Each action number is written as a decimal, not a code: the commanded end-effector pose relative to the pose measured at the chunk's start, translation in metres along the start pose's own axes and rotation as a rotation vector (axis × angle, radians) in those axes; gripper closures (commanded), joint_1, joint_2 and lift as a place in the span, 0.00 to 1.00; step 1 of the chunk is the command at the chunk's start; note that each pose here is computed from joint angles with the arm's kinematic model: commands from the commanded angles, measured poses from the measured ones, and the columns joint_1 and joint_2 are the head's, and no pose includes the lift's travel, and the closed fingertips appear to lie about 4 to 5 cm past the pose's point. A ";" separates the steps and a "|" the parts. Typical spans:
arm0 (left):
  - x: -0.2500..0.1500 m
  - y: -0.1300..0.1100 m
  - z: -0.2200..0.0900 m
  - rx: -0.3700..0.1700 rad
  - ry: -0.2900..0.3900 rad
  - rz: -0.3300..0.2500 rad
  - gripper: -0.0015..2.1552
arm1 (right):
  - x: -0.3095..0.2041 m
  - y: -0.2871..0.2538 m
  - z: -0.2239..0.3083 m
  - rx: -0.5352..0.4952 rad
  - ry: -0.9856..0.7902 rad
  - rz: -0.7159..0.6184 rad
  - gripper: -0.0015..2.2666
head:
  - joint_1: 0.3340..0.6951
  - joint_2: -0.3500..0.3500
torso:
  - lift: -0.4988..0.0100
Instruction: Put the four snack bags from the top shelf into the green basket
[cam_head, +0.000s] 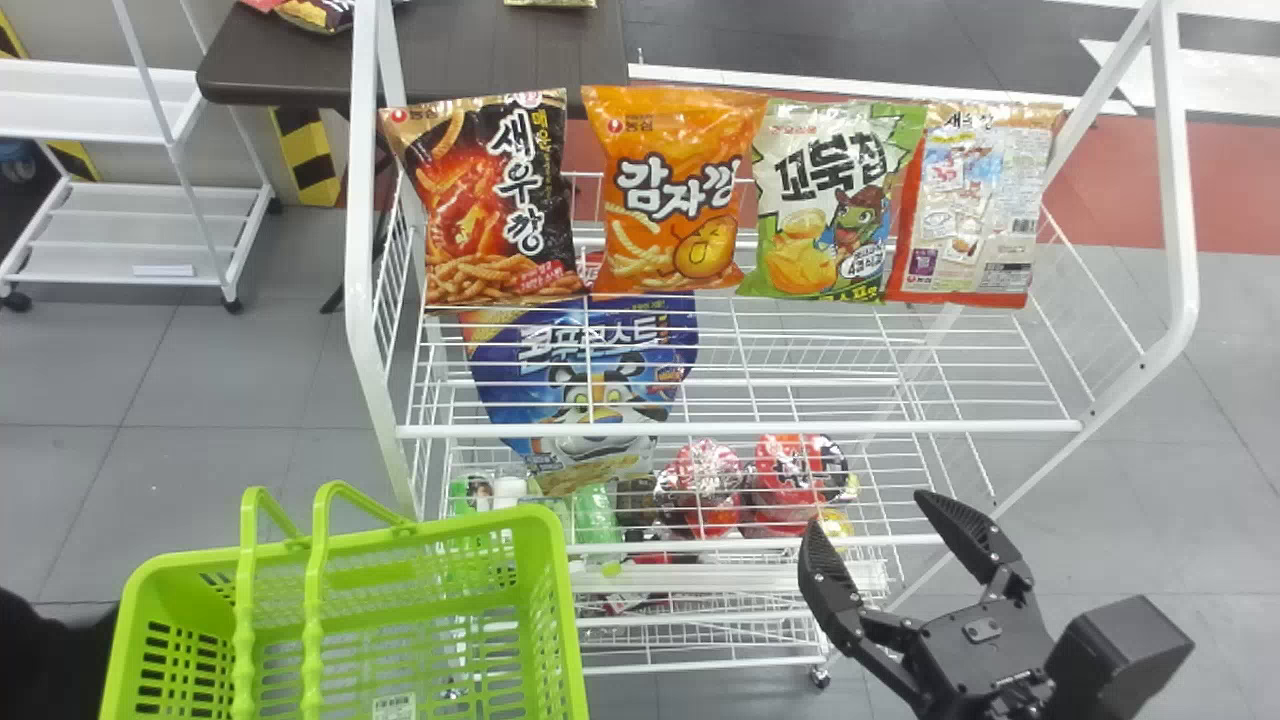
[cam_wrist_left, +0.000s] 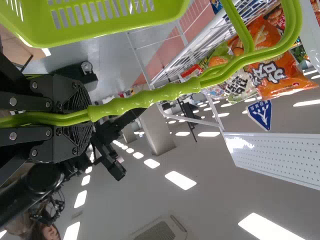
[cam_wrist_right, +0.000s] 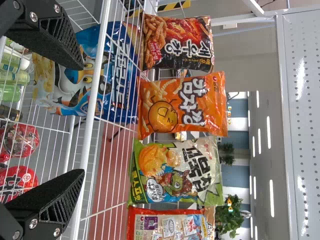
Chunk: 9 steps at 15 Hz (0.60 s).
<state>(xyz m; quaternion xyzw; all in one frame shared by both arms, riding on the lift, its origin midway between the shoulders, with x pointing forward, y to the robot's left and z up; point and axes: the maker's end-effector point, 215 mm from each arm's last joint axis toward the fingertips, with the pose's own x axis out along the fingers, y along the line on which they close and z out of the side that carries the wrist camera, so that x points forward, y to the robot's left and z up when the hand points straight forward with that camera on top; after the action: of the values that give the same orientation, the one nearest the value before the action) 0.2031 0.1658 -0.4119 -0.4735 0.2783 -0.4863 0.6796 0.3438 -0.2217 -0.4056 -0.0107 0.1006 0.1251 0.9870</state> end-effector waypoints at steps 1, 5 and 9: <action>-0.001 -0.002 -0.001 -0.002 -0.001 -0.008 1.00 | 0.000 0.001 0.000 0.009 -0.002 -0.004 0.03 | 1.00 0.32 | 0.98; -0.001 -0.002 -0.003 -0.006 0.000 -0.008 1.00 | -0.001 0.003 -0.002 0.011 0.002 -0.001 0.03 | 1.00 0.33 | 0.98; -0.002 -0.002 -0.004 -0.008 0.000 -0.006 1.00 | 0.000 0.010 -0.001 0.017 -0.001 0.012 0.03 | 1.00 0.33 | 0.98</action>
<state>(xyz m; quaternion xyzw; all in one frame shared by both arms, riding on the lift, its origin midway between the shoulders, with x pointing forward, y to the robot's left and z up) 0.1999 0.1664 -0.4135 -0.4752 0.2808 -0.4841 0.6789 0.3412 -0.2149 -0.4073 -0.0068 0.1020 0.1317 0.9860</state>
